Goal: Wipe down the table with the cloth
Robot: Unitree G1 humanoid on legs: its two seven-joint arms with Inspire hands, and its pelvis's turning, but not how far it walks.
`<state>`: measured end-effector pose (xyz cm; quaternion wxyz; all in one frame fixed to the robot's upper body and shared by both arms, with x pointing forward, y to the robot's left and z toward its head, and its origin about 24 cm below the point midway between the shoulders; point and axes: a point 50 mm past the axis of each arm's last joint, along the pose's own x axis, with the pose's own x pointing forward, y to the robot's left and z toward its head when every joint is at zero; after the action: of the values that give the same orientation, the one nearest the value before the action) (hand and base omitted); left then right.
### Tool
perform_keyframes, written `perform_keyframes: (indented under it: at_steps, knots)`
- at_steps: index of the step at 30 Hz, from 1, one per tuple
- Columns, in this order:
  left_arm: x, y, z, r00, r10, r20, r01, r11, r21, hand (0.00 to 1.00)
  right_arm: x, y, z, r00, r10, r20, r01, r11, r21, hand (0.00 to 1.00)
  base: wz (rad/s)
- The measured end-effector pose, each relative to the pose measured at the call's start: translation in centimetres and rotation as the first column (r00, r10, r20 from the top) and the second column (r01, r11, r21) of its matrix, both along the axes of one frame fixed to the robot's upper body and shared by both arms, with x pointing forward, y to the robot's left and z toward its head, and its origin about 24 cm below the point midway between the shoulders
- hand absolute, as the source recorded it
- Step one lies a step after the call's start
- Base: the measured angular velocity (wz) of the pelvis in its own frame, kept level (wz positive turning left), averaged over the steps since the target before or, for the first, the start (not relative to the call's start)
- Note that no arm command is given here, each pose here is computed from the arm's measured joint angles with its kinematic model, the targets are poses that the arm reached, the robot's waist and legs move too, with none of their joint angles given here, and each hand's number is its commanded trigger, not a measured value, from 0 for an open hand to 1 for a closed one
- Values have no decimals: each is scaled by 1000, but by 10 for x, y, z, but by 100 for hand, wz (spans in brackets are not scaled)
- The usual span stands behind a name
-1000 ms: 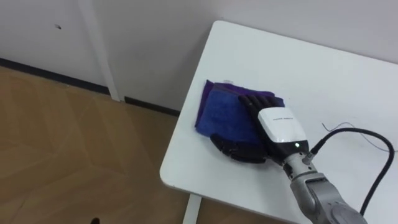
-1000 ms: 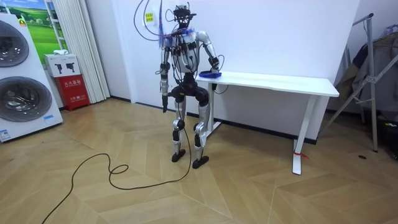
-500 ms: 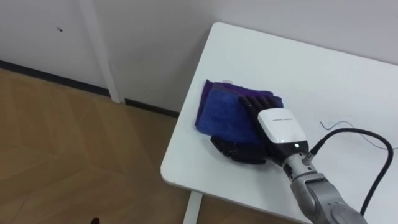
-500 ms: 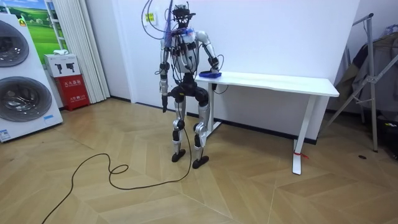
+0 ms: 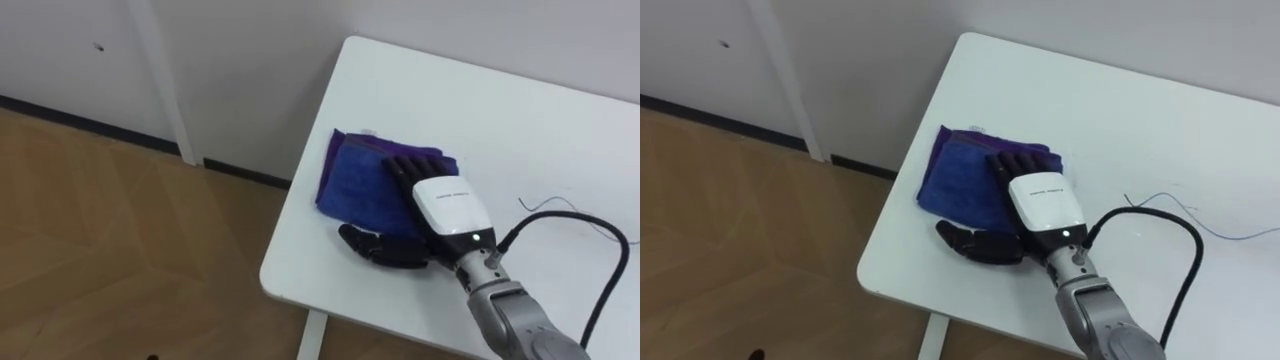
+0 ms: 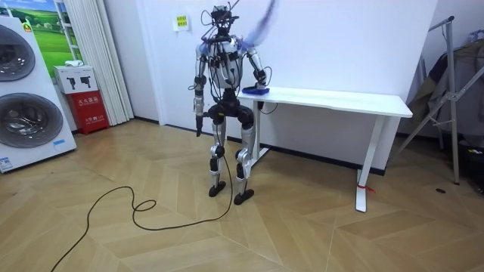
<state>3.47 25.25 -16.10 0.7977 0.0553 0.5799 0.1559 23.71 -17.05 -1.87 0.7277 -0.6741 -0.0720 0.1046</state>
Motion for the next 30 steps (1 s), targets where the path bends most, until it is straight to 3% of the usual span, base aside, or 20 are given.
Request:
perform_keyframes:
  at_steps: [9, 30]
  knots:
    - [-1, -4, -1, 1000, -4, -3, 4, 1000, -9, 0, 9, 4, 16, 993, 9, 121, -10, 1000, 7, 0, 3]
    - [-3, -3, -2, 1000, 2, -26, -2, 1000, 2, 0, 9, -2, 12, 993, -55, 104, 46, 996, 82, 0, 1]
